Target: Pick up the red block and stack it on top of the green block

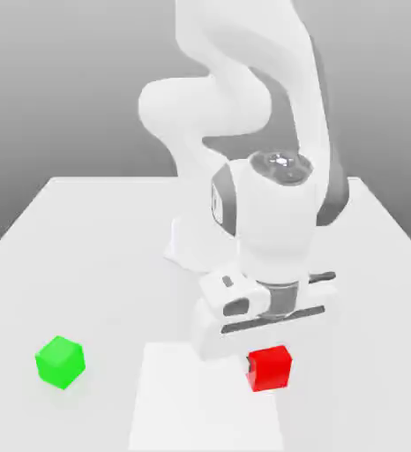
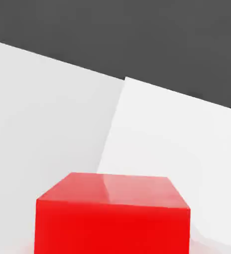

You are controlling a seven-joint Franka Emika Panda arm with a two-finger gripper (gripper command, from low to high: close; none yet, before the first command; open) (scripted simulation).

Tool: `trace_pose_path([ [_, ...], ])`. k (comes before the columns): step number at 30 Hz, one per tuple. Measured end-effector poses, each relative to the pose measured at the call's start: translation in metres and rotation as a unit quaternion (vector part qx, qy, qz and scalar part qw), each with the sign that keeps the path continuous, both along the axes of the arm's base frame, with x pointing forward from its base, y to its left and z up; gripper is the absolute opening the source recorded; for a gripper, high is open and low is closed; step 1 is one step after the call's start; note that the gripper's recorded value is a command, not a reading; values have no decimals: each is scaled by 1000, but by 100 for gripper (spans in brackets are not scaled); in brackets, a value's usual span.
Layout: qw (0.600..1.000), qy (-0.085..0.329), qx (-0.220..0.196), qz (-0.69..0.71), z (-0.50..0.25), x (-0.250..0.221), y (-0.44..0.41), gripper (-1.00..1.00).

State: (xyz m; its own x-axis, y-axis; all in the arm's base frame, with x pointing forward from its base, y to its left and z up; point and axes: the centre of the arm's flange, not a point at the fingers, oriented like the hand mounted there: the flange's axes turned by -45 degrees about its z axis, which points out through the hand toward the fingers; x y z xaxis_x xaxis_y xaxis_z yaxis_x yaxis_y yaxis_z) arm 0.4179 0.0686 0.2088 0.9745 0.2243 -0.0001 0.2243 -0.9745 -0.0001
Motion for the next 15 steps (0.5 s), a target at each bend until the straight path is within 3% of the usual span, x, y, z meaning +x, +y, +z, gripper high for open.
trace_pose_path([
  [7, 970, 0, 1, -241, 13, 4, -97, -100],
  [15, 867, 0, 2, -499, 25, -17, -200, -100],
])
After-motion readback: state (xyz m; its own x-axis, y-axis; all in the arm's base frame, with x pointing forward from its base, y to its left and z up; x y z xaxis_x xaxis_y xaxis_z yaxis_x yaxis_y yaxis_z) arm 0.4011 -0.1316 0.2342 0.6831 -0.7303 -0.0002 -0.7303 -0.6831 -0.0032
